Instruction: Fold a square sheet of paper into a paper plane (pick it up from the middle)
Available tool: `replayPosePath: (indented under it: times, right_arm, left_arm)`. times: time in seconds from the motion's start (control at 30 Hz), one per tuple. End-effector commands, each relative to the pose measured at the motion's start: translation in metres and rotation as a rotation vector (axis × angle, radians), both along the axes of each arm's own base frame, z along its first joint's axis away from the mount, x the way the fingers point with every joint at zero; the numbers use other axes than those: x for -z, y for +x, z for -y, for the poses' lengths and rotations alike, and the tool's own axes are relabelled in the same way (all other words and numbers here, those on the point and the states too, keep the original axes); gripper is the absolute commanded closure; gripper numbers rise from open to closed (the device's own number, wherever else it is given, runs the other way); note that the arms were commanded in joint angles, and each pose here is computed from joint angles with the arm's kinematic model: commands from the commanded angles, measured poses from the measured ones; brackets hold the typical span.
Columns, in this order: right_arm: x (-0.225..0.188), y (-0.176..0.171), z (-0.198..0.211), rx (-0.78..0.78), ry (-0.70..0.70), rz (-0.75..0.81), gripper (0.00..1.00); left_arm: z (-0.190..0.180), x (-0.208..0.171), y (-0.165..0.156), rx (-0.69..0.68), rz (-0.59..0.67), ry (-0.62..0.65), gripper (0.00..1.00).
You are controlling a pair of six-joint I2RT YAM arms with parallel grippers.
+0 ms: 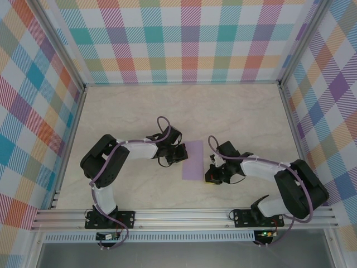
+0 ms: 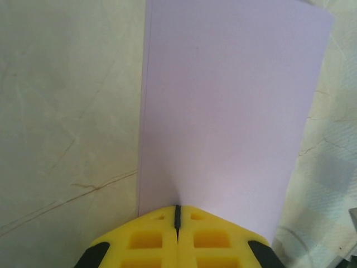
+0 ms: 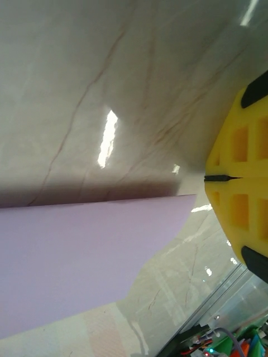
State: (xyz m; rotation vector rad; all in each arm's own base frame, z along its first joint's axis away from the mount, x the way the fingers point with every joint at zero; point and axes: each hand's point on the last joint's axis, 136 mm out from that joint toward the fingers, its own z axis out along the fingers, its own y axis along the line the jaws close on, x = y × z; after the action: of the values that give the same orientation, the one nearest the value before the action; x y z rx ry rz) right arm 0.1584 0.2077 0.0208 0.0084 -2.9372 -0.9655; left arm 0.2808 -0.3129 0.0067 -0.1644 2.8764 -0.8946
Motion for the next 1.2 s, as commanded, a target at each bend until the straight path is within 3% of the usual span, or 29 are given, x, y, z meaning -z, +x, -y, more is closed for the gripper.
replayPosePath:
  times: [0.0, 0.17, 0.4, 0.57, 0.83, 1.07, 1.17]
  right_arm:
    - [-0.038, 0.023, -0.002, 0.047, -0.014, 0.101, 1.00]
    - [-0.047, 0.047, -0.007, 0.092, -0.041, 0.146, 1.00]
    - [-0.026, 0.055, -0.034, 0.072, -0.054, 0.123, 1.00]
    - [-0.003, 0.048, -0.037, 0.086, -0.105, 0.088, 1.00]
    - [0.016, 0.039, -0.068, 0.118, -0.131, 0.018, 1.00]
    - [0.015, 0.062, -0.122, 0.186, -0.156, -0.018, 1.00]
    - [0.002, 0.082, -0.140, 0.189, -0.139, 0.024, 1.00]
  left_arm:
    - [-0.051, 0.070, -0.045, 0.048, -0.143, 0.259, 1.00]
    - [-0.014, 0.004, -0.009, 0.083, 0.013, 0.125, 0.98]
    - [-0.003, -0.061, 0.015, 0.037, 0.144, 0.055, 0.78]
    - [-0.029, -0.073, 0.011, -0.053, 0.159, 0.102, 0.63]
    - [-0.083, -0.086, 0.004, -0.210, 0.173, 0.145, 0.57]
    - [-0.134, -0.086, 0.003, -0.351, 0.172, 0.146, 0.49]
    - [-0.145, -0.083, -0.001, -0.354, 0.159, 0.115, 0.38]
